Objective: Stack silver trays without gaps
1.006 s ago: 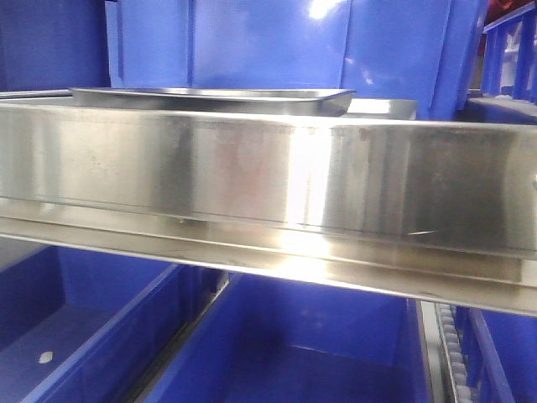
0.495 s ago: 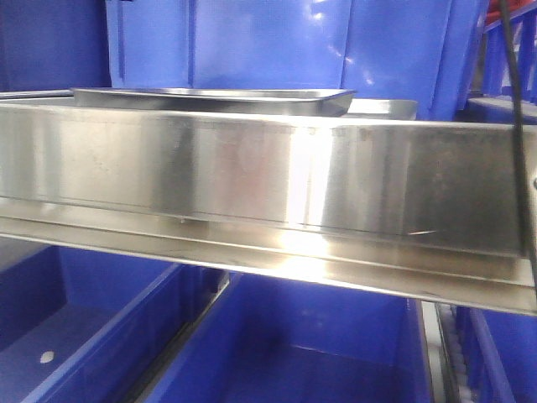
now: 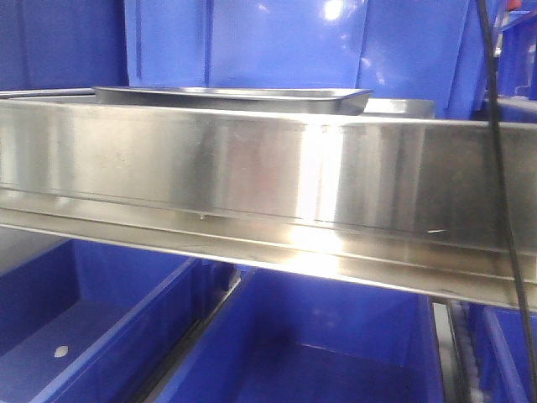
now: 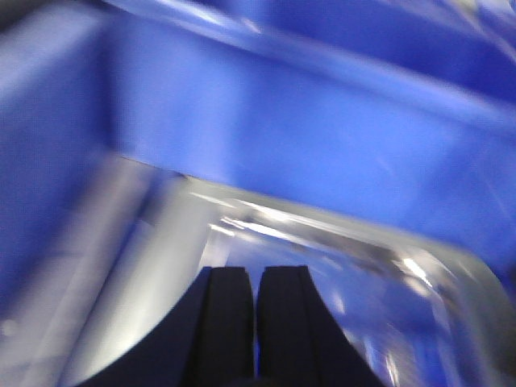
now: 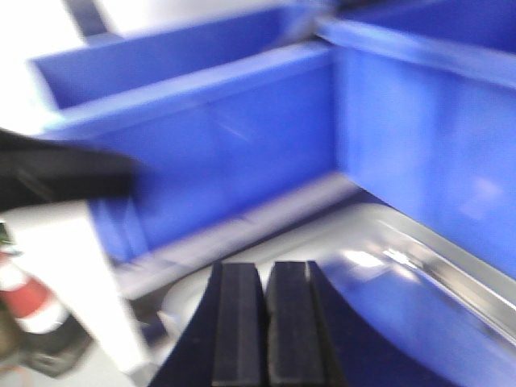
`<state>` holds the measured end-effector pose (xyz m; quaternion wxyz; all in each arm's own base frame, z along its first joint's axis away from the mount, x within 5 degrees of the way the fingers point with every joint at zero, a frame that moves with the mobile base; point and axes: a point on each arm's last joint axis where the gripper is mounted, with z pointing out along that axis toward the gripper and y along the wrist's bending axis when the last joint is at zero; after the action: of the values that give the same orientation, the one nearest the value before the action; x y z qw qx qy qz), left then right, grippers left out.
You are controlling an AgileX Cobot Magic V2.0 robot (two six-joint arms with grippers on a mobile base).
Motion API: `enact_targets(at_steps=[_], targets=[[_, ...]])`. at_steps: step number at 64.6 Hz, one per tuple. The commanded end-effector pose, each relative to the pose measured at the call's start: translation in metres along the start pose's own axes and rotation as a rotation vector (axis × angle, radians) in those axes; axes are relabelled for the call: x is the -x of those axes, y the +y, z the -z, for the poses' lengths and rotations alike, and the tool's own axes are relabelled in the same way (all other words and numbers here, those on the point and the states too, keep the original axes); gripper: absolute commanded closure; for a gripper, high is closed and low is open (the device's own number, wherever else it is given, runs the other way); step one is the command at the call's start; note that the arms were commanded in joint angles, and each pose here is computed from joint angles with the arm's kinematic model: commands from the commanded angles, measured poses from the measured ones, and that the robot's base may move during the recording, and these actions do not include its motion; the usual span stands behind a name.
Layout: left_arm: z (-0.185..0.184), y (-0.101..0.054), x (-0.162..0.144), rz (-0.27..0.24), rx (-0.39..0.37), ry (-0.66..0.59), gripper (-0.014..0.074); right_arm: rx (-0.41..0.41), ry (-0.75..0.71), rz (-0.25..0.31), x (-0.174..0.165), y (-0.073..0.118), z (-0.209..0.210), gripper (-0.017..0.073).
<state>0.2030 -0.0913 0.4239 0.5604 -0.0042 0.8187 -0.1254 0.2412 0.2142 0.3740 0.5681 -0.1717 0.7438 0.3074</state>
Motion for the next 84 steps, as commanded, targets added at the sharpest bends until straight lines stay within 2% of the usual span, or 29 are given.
enact_targets(at_steps=[1, 7, 11, 16, 19, 22, 32, 37, 47, 50, 60, 67, 73, 82, 84], targets=[[0.025, 0.019, 0.003, 0.038, 0.004, -0.095, 0.0582, 0.052, -0.050, 0.017, 0.008, 0.006, 0.003, 0.0628], [0.048, 0.035, -0.003, 0.057, -0.009, -0.201, 0.0582, 0.074, -0.067, 0.018, 0.009, 0.008, 0.003, 0.0628], [0.064, 0.043, -0.012, 0.058, -0.053, -0.309, 0.0582, 0.084, -0.074, 0.018, 0.010, 0.009, 0.004, 0.0628], [0.086, 0.054, -0.036, 0.049, -0.103, -0.445, 0.0582, 0.087, -0.077, 0.018, 0.010, 0.009, 0.004, 0.0628], [0.092, 0.060, -0.051, 0.048, -0.099, -0.478, 0.0582, 0.089, -0.078, 0.018, 0.010, 0.010, 0.004, 0.0628], [0.095, 0.066, -0.067, 0.069, -0.086, -0.491, 0.0582, 0.089, -0.078, 0.018, 0.010, 0.010, 0.004, 0.0628], [0.097, 0.086, -0.121, 0.188, -0.016, -0.472, 0.0582, 0.089, -0.078, 0.018, 0.010, 0.010, 0.004, 0.0628], [0.100, 0.092, -0.150, 0.213, -0.003, -0.480, 0.0582, 0.089, -0.078, 0.018, 0.010, 0.010, 0.004, 0.0628], [0.110, 0.102, -0.192, 0.225, 0.018, -0.552, 0.0582, 0.089, -0.078, 0.018, 0.010, 0.010, 0.004, 0.0628], [0.105, 0.104, -0.199, 0.232, 0.037, -0.520, 0.0582, 0.089, -0.078, 0.018, 0.010, 0.010, 0.004, 0.0628], [0.101, 0.108, -0.207, 0.245, 0.080, -0.461, 0.0582, 0.102, -0.088, 0.018, 0.011, 0.011, 0.004, 0.0628], [0.100, 0.112, -0.211, 0.213, 0.129, -0.421, 0.0582, 0.107, -0.092, 0.018, 0.012, 0.011, 0.004, 0.0628], [0.099, 0.115, -0.214, 0.217, 0.163, -0.383, 0.0582, 0.108, -0.093, 0.018, 0.012, 0.011, 0.004, 0.0628], [0.093, 0.116, -0.222, 0.216, 0.164, -0.362, 0.0582, 0.108, -0.093, 0.018, 0.012, 0.011, 0.004, 0.0628], [0.090, 0.117, -0.226, 0.201, 0.159, -0.358, 0.0582, 0.108, -0.093, 0.018, 0.012, 0.011, 0.004, 0.0628]])
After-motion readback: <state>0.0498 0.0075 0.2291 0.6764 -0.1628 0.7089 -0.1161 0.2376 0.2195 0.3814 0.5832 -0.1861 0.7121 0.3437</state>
